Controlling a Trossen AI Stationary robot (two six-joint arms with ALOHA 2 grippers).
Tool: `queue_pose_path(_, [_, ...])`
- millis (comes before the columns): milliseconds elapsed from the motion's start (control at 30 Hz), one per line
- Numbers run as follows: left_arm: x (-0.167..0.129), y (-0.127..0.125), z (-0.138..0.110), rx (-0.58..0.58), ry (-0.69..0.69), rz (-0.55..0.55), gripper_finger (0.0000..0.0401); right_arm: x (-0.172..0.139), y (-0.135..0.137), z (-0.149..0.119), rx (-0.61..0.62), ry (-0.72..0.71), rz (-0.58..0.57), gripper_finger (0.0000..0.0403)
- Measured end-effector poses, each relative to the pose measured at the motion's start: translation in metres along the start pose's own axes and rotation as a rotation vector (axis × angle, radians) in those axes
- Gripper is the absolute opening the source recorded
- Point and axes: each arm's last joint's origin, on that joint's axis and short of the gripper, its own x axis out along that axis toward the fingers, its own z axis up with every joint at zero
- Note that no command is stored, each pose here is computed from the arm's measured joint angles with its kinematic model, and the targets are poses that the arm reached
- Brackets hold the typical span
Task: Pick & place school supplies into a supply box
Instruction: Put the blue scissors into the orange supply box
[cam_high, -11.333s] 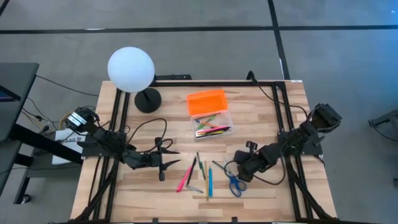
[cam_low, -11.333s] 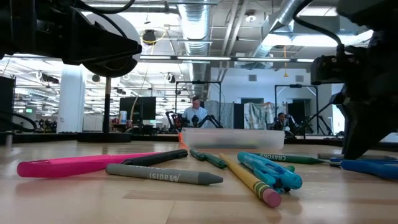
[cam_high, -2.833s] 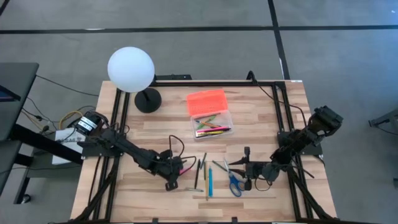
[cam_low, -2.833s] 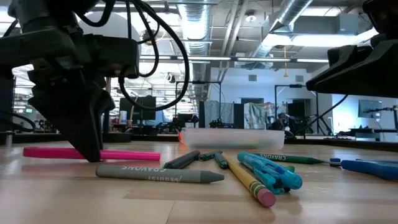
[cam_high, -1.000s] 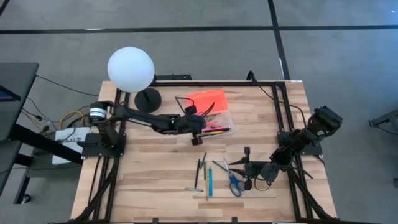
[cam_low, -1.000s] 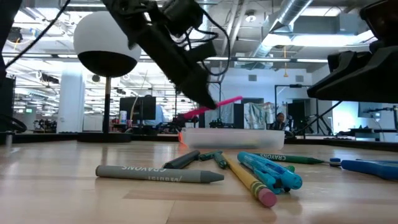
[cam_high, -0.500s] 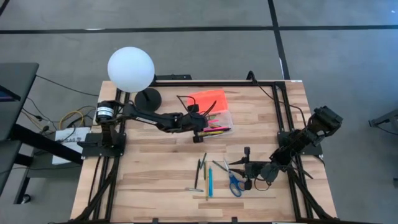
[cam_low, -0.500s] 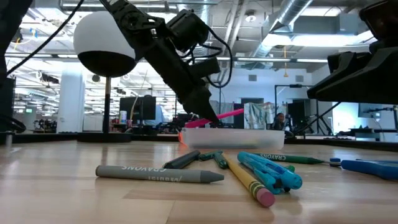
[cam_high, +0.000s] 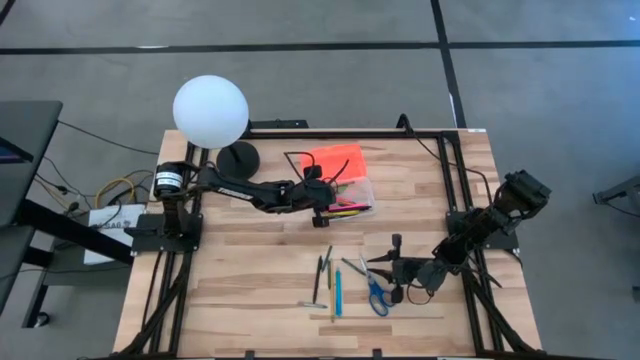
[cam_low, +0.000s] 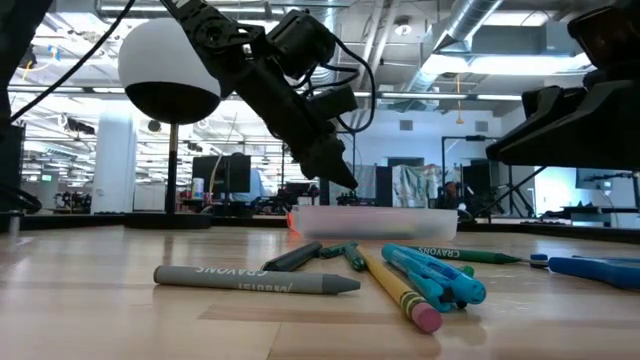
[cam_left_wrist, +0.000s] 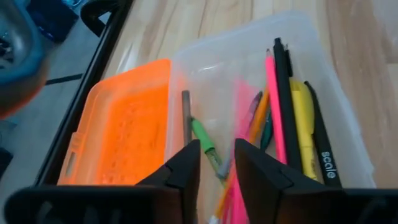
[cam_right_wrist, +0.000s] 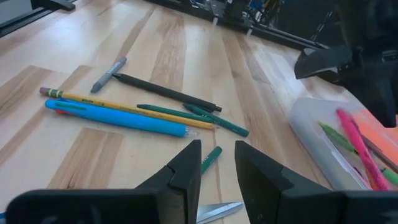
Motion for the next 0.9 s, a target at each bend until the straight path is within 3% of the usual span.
queue_pose_path(267, [-0.003, -0.005, 0.002, 0.019, -0.007, -0.004, 0.0131, 0.000, 0.000, 0.000, 0.011, 0.000, 0.001, 0.0092])
queue_pose_path(467, [-0.032, -0.022, 0.016, 0.056, -0.017, -0.064, 0.0128, 0.001, -0.002, -0.005, 0.104, 0.047, -0.010, 0.0092])
queue_pose_path(667, [-0.081, -0.067, 0.019, 0.112, 0.059, -0.200, 0.0119, 0.001, 0.001, -0.008, 0.200, 0.087, 0.015, 0.0092])
queue_pose_path(900, [-0.125, -0.134, -0.003, 0.158, 0.027, -0.215, 0.0118, 0.008, 0.018, 0.018, 0.210, 0.137, 0.103, 0.0092])
